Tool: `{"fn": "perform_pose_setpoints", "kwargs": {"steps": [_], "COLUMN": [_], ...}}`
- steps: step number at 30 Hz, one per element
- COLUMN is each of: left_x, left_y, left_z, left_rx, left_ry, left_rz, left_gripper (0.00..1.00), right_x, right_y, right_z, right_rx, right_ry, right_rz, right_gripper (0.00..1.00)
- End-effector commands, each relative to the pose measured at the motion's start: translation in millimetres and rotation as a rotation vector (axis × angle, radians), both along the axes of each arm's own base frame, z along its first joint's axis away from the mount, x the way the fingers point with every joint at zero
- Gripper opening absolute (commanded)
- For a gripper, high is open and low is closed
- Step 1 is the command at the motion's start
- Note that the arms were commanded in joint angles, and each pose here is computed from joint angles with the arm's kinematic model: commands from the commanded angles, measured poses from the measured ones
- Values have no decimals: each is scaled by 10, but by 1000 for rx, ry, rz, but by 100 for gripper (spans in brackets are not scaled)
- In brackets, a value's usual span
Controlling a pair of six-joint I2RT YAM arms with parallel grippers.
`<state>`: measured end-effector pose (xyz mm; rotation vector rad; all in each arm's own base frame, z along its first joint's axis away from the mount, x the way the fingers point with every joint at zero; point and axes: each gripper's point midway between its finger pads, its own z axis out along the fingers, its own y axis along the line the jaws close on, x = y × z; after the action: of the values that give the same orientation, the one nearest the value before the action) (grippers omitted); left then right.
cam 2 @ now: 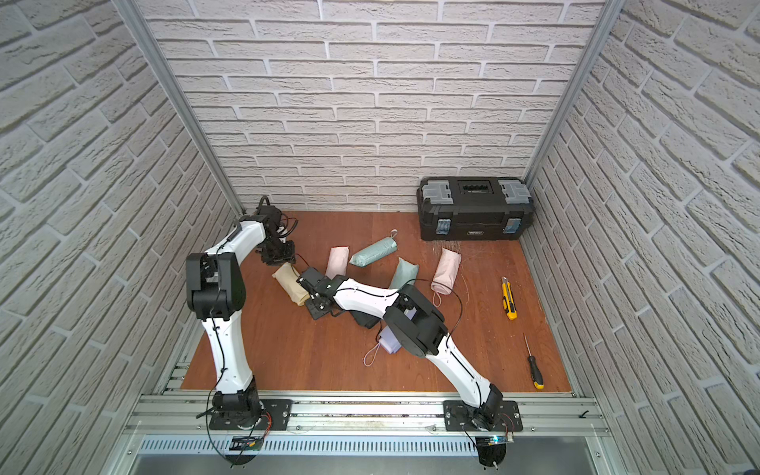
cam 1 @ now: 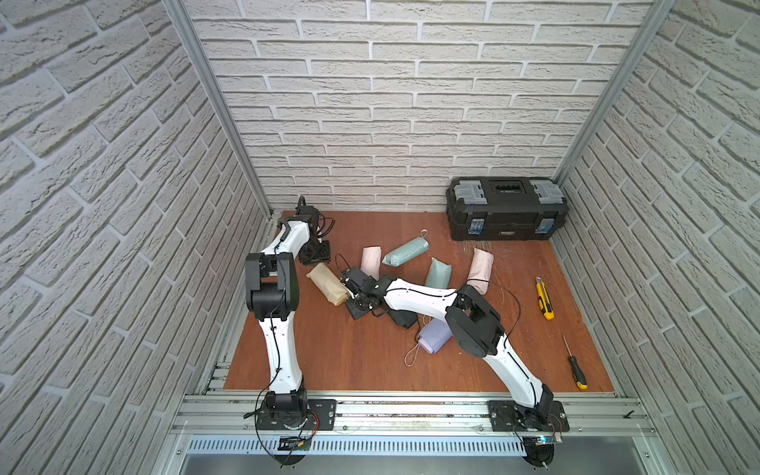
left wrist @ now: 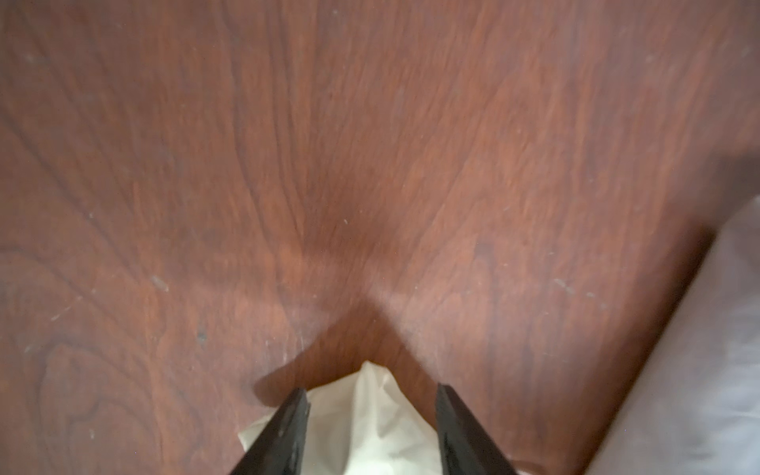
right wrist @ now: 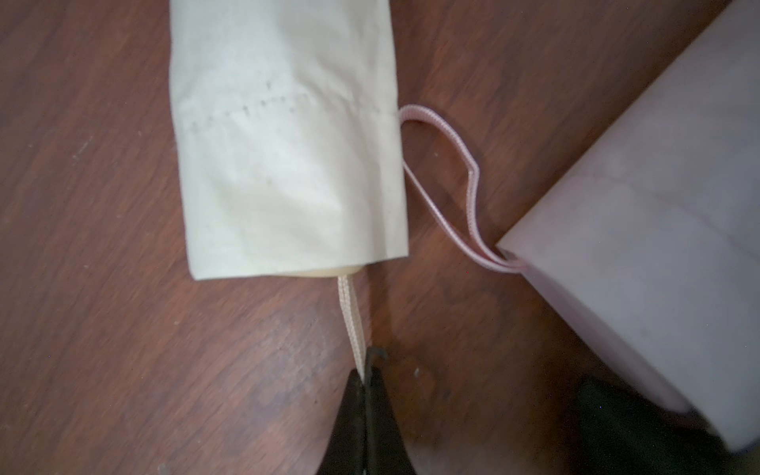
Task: Take umbrellas out of sleeves
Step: Take out the umbrella from the umbrella sleeve.
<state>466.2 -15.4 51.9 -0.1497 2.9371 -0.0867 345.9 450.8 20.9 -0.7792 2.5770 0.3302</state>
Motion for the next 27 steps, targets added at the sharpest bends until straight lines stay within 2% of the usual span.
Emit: {"fn": "perform_pose_setpoints", "kwargs": {"steps": [1, 7, 12, 14, 27], "left_x": [-77, -76, -77, -78, 11], "left_y": [-8, -11, -6, 4, 148], "left_z": [-79, -84, -76, -71, 166], "left_rx": [17, 13, 16, 22, 53], "left_ry": [49, 52, 53, 52, -5], "left_rz": [-33, -36, -37, -37, -32], "left_gripper": [42, 25, 3, 0, 0], "right_x": [-120, -121, -127, -132, -273], "right_y": [-50, -46, -42, -42, -76], "right_z": [-28, -33, -38, -37, -26], "right_rx": [-14, -13, -10, -10, 15], "right_ry": [34, 35, 39, 40, 74], "right_rz": [0, 1, 1, 2, 13], "right_gripper": [3, 3, 3, 3, 3]}}
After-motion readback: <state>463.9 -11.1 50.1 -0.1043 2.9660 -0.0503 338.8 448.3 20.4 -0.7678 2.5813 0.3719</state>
